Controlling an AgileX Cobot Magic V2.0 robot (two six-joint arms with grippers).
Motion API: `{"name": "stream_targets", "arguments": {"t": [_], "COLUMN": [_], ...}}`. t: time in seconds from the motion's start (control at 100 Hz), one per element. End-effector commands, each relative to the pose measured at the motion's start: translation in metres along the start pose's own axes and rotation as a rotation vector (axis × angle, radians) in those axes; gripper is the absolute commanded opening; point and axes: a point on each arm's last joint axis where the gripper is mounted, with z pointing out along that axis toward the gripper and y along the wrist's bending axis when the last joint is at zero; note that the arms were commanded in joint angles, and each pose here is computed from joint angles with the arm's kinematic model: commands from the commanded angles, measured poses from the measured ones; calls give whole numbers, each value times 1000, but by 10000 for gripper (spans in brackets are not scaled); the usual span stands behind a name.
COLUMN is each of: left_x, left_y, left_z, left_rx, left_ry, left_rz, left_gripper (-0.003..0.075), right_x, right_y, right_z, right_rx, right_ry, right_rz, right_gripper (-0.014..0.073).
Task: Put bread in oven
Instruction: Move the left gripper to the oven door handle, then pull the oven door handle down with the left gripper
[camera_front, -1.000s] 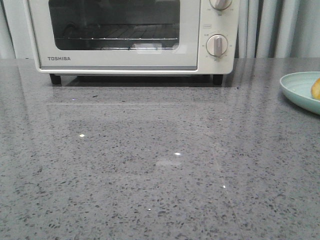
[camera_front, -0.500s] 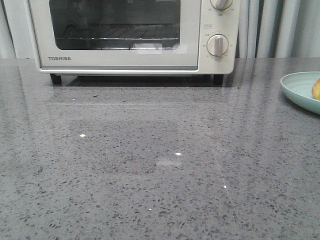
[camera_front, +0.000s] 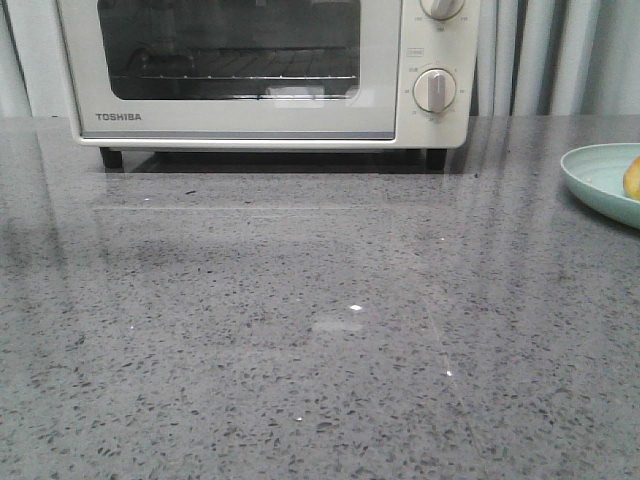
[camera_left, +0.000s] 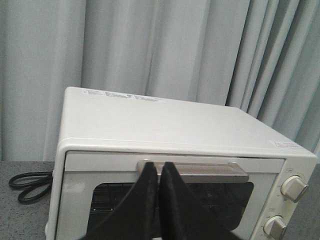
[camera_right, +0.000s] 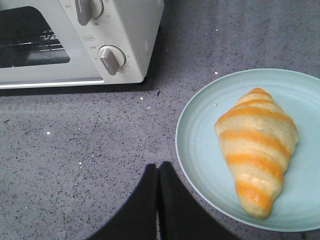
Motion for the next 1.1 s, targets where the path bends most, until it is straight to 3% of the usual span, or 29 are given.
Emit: {"name": "stream_targets", "arguments": {"t": [0.0,0.4,0.63,1.09], "left_x": [-21,-20,-16,12], "left_y": [-7,-43,-48,-45], "left_z": [17,88,121,143], "left_rx": [26,124,111,90], "left_ry": [-99,-10,86,196], "left_rz": [-2,13,18,26], "left_gripper": [-21,-21,-21,-21], "right_x": [-15,-12,-10,-10], "right_y": [4,3,2,2], "right_z": [-5,-5,-5,-5], "right_rx": [-24,-10,-2,-1], "right_ry": [-86,-51,-32,-27], "right_rz": [-23,-23,-23,-23], "right_gripper": [-64,-64,-64,-67]}}
